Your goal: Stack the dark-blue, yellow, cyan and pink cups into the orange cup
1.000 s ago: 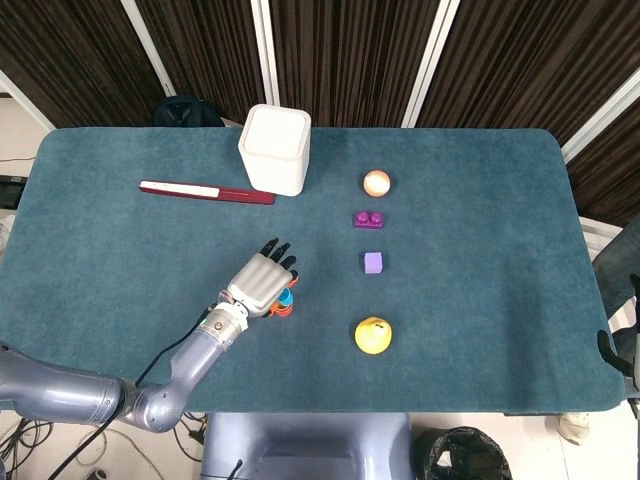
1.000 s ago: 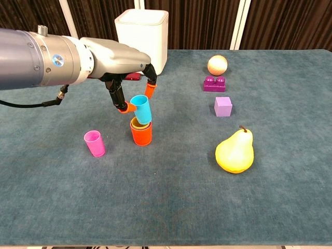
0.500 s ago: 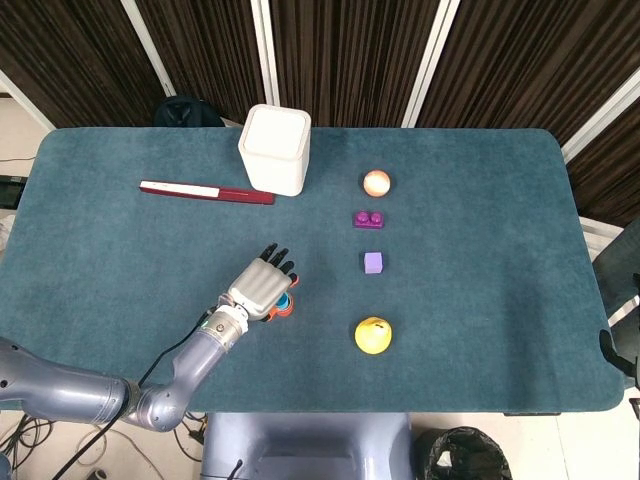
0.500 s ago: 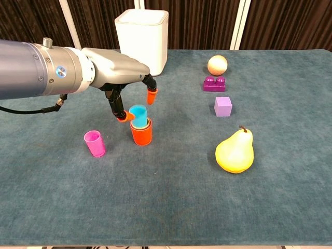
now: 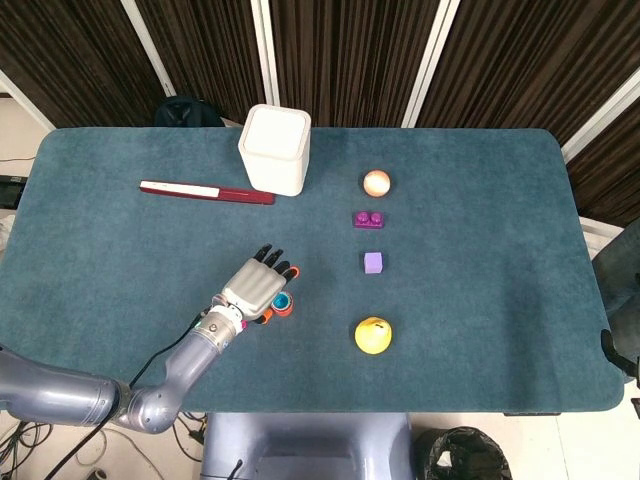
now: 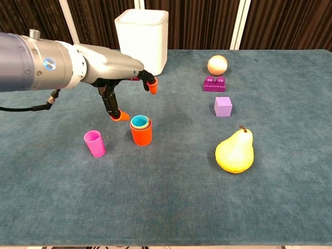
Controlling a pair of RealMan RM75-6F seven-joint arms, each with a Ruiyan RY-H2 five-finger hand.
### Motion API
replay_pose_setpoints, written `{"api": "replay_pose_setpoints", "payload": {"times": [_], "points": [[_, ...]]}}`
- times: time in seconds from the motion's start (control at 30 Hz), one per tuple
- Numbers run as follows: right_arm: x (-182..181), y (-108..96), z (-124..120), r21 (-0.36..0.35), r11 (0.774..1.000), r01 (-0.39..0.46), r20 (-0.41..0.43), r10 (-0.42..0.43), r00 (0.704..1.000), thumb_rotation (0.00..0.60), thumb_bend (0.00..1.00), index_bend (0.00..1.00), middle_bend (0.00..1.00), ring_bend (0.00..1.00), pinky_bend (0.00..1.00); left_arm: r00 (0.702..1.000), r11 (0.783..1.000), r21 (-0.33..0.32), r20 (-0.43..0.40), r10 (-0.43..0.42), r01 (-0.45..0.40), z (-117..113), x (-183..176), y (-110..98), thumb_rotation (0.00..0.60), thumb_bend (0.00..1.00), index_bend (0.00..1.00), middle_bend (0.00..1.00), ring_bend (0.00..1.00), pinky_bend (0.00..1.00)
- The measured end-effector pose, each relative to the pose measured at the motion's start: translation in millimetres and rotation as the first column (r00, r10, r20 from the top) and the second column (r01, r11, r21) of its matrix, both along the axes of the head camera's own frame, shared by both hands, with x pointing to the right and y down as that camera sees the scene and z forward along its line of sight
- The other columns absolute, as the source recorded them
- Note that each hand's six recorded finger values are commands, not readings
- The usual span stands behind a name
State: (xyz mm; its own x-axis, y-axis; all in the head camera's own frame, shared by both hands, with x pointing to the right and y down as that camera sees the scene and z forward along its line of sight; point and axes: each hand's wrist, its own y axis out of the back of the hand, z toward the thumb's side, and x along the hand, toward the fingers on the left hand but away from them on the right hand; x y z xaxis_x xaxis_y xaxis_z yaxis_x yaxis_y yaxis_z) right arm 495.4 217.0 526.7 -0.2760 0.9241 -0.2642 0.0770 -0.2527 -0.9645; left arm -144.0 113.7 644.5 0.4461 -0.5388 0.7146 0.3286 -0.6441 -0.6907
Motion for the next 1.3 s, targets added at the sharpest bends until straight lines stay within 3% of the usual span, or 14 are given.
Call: {"api": "replay_pose_setpoints", "payload": {"times": [0.73,1.3], "points": [[-3,0,2,-0.002,1.0,0.003,0.0,-0.003,1.0,0.6,0.42,0.04,0.0,0.06,0.0,1.0,0.999,-0.034,0.02,-0.015,0.016,-4,-92,31,0.6,0.27,0.39,0.16,0.0,0.0],[-1,1,2,-0.006,1.0,-0.002,-0.003,0.002,1.0,0.6,0.42,0.04,0.0,0.06,0.0,1.0,0.999,-0.043,0.028,0.014,-0.012,18,-92,40,0.6,0.27,0.38,0.16,0.0,0.0]]}}
